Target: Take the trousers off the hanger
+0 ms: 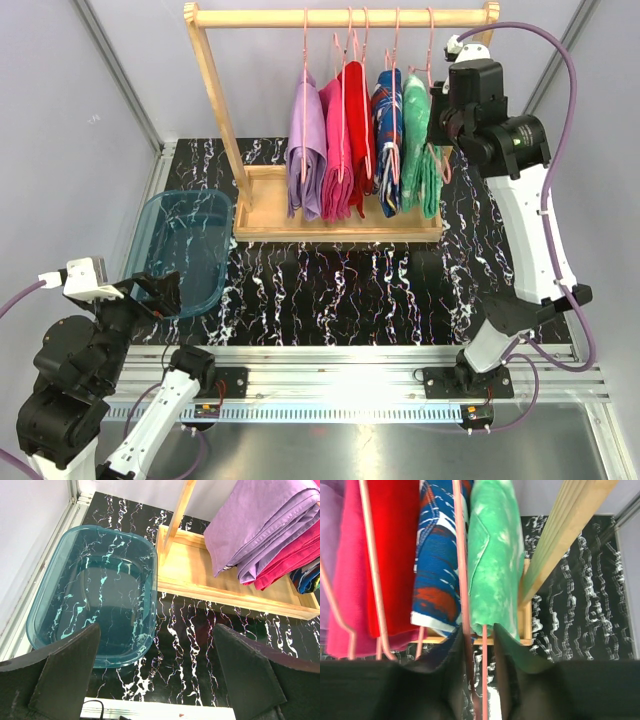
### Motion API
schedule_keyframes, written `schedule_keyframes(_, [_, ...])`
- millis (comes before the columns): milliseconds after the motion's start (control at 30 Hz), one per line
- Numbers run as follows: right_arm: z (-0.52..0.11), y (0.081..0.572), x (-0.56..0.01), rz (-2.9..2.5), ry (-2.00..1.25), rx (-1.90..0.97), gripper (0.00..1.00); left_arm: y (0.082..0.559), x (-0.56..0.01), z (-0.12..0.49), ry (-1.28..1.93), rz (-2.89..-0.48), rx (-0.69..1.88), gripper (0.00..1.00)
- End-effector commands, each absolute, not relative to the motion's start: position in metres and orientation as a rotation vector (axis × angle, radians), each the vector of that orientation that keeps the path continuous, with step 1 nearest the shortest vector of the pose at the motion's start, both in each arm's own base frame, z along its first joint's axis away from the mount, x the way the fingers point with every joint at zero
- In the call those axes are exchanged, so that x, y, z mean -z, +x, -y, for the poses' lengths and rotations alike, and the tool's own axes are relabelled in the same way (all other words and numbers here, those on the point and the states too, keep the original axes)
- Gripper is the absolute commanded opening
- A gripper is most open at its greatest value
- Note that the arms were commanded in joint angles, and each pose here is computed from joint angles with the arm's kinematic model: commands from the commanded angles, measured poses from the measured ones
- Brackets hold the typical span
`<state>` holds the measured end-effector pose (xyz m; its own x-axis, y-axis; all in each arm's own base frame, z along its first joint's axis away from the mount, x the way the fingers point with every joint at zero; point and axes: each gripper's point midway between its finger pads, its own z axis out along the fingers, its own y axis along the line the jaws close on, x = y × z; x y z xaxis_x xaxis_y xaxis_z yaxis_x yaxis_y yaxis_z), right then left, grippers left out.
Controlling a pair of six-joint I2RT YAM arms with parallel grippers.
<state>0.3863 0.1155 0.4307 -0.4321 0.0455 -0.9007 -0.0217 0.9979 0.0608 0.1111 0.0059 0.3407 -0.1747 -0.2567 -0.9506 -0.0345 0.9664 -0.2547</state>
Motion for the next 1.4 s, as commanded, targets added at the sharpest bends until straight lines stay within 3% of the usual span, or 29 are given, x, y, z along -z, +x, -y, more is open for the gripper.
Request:
schedule_keyframes(0, [-0.11, 0.396, -0.449, -1.945, 0.027, -0.03, 0.23, 0.114, -0.347, -0.002, -0.185, -1.731, 0.206, 0.99])
schedule_keyframes(67, [-0.113, 0.399, -0.452, -1.929, 0.016, -0.04, 0.12, 0.115, -0.346, -0.002, -0.184, -1.734, 0.205, 0.99])
schedule_keyframes(100, [-0.112, 0.399, -0.455, -1.919, 0.013, -0.04, 0.0, 0.115, -0.345, -0.001, -0.181, -1.735, 0.207, 0.99])
schedule_keyframes(367, [-0.103, 0.389, -0.542, -1.542, 0.095, -0.144, 0.0, 0.122, -0.341, 0.012, -0.146, -1.755, 0.257, 0.99])
schedule_keyframes(767, [-0.092, 0.363, -0.618, -1.246, 0.132, -0.213, 0.0, 0.135, -0.355, 0.034, -0.06, -1.705, 0.349, 0.99])
schedule_keyframes(1033, [-0.09, 0.345, -0.639, -1.169, 0.123, -0.255, 0.0, 0.148, -0.377, 0.051, 0.0, -1.66, 0.409, 0.99])
schedule_keyframes(1367, [-0.08, 0.272, -0.614, -1.252, 0.06, -0.351, 0.0, 0.159, -0.429, 0.088, 0.069, -1.565, 0.61, 0.99])
